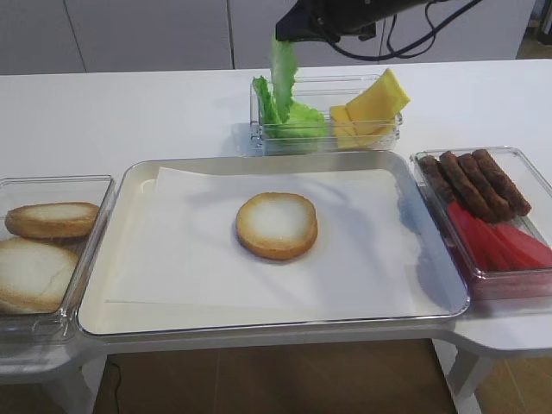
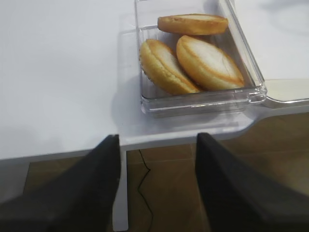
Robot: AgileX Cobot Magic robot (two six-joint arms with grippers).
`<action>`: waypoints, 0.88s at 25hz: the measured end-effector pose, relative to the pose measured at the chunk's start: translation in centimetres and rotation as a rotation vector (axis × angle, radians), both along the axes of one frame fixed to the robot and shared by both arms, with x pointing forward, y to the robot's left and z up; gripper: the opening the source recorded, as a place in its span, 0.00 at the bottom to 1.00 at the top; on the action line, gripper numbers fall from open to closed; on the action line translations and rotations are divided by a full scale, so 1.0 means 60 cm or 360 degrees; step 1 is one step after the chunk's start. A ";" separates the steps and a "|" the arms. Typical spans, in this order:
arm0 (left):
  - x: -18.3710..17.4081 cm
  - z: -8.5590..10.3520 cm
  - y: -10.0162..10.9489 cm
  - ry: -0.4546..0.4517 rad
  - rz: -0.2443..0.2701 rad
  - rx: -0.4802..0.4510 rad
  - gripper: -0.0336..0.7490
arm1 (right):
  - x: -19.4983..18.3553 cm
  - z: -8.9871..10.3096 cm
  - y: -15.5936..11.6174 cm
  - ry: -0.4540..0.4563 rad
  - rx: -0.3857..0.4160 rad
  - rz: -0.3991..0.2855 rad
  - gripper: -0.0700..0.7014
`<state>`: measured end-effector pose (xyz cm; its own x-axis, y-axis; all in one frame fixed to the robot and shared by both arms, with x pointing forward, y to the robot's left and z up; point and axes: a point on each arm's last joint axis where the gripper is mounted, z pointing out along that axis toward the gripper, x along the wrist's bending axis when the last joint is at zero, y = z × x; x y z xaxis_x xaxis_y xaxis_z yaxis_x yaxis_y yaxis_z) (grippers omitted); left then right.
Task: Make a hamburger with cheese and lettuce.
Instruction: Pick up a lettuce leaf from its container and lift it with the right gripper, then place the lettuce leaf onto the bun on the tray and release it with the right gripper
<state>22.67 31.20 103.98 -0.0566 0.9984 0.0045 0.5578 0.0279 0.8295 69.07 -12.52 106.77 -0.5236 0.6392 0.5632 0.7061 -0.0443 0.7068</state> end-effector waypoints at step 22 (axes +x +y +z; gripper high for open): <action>0.000 0.000 0.000 -0.0002 0.0000 0.0000 0.52 | -0.111 0.145 -0.053 -0.0032 -0.0188 0.0250 0.14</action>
<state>22.68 31.19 103.99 -0.0564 0.9984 0.0044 0.5566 0.0278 0.8303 62.43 -15.71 115.48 -0.6325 0.6099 0.4775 0.6836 0.1497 0.7143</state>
